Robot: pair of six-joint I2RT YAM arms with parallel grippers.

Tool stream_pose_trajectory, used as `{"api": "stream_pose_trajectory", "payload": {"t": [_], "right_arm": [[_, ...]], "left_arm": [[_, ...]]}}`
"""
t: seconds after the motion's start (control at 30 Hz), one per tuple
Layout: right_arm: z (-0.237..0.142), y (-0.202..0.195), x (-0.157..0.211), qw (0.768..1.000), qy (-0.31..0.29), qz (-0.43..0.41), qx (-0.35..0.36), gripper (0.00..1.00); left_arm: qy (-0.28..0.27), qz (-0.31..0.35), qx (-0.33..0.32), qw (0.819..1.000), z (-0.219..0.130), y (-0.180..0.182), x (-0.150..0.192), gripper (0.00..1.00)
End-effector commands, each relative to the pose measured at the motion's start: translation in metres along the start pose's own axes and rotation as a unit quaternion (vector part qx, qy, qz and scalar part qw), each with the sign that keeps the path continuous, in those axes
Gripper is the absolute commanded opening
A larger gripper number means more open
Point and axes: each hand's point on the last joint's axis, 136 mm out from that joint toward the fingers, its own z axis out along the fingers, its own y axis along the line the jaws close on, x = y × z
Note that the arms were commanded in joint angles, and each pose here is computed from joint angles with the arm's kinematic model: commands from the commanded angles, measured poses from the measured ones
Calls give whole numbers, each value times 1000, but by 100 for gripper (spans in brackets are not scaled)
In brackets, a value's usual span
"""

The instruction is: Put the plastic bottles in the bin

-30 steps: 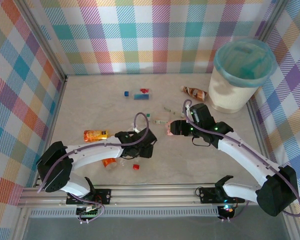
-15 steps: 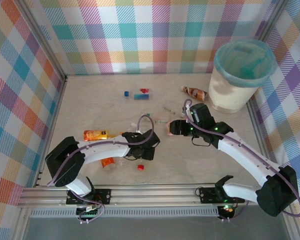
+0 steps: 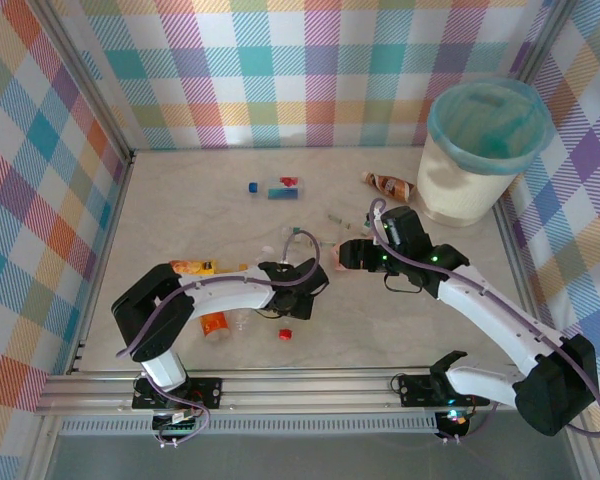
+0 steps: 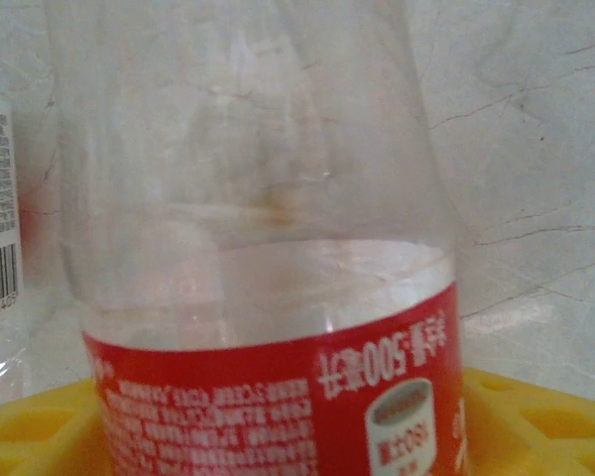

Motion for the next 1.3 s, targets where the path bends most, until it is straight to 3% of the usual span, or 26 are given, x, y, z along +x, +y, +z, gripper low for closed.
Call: {"api": "stream_pose_trajectory", "payload": {"t": [0.0,0.3,0.63,0.9,1.07,1.27], "right_arm": [[-7,11,-6,1000,-10,0,-19,69],[-16,15,-13,1000,-21,-5,-20,69],[-42,38,-42,997,-59,-32,-39,69],[-90,83,-78,977,-147,-104,-115,73],[-137,139,-86,932,-201,-165,-253,79],[-180,186,-73,875,-188,-223,-387,85]], "left_arm": [[-11,2,-7,1000,0,-2,-7,70],[-41,-4,3,999,-26,2,-15,63],[-156,-15,63,986,-118,11,-40,61],[-308,23,187,932,-212,10,-61,57],[-361,101,230,898,-259,18,-51,58],[-412,166,312,840,-312,13,-34,58]]}}
